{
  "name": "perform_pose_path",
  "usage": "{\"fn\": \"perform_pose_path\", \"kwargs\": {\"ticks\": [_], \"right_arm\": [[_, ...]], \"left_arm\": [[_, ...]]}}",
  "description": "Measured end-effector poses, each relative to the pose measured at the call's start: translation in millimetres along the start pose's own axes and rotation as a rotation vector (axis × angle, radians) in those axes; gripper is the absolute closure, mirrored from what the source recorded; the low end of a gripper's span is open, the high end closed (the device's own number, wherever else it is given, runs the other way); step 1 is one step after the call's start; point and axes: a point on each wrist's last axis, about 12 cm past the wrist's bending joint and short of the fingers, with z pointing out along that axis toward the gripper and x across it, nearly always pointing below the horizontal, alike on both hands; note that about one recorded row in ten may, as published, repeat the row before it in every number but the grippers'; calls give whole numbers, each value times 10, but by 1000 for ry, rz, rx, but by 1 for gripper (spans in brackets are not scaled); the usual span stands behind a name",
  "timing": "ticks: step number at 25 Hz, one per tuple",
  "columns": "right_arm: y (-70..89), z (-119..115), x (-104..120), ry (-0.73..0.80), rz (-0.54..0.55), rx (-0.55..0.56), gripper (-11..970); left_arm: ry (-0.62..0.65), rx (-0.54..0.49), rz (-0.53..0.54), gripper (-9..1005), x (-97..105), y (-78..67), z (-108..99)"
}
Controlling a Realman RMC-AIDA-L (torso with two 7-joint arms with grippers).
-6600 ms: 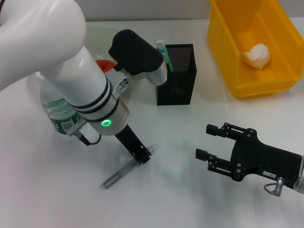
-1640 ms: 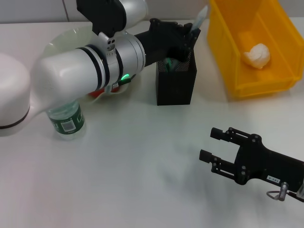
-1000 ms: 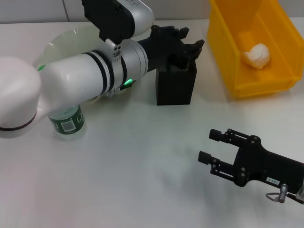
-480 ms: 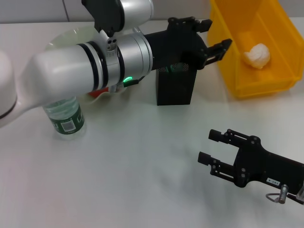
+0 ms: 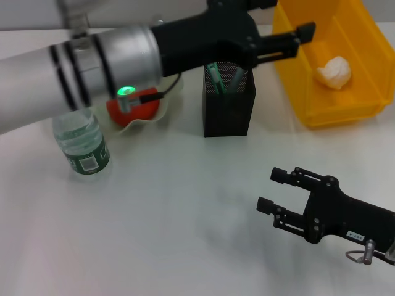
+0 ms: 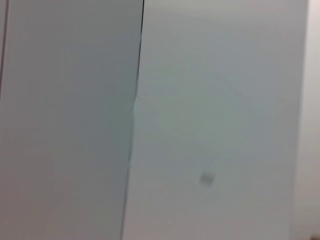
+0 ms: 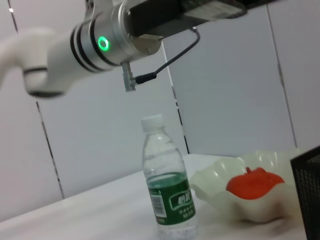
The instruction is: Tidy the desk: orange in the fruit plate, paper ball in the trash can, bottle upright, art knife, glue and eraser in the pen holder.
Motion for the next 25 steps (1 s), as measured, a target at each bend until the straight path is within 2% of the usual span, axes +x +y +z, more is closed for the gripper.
{"fn": "perform_pose_path", "kwargs": {"ticks": [1, 2, 3, 4, 9, 10, 11, 13, 16, 18, 23, 24, 25], "right_arm": [[3, -1, -6, -4, -2, -4, 284], [4, -1, -12, -7, -4, -8, 283], [3, -1, -18, -9, -5, -10, 282], [3, 0, -21, -10, -6, -12, 281], [12, -3, -50, -25, -11, -30, 277], [21, -1, -63, -33, -12, -43, 276], [31, -2, -80, -41, -15, -59, 275], [42, -14, -112, -53, -25, -85, 274], [30, -37, -163, -61, -53, -105, 271], [17, -49, -200, -59, -67, -119, 269], [-45, -43, -304, 37, -48, -194, 265], [-50, -39, -322, 50, -54, -205, 238], [-48, -36, -333, 59, -57, -215, 210]], "left_arm": [[0, 0, 0, 167, 0, 0, 0], [-146, 70, -38, 167, 43, 88, -262], [-180, 97, -41, 168, 72, 96, -340], [-180, 97, -41, 168, 72, 96, -340], [-245, 151, -38, 169, 250, 88, -590], [-245, 151, -38, 169, 250, 88, -590], [-245, 163, -53, 169, 365, 61, -684], [-236, 168, -79, 169, 455, 51, -768], [-229, 171, -98, 169, 508, 48, -824], [-200, 170, -147, 169, 648, 42, -999], [-179, 171, -158, 170, 711, 18, -1106], [-128, 189, -151, 170, 790, -25, -1343], [-109, 188, -153, 170, 826, -36, -1438]]}}
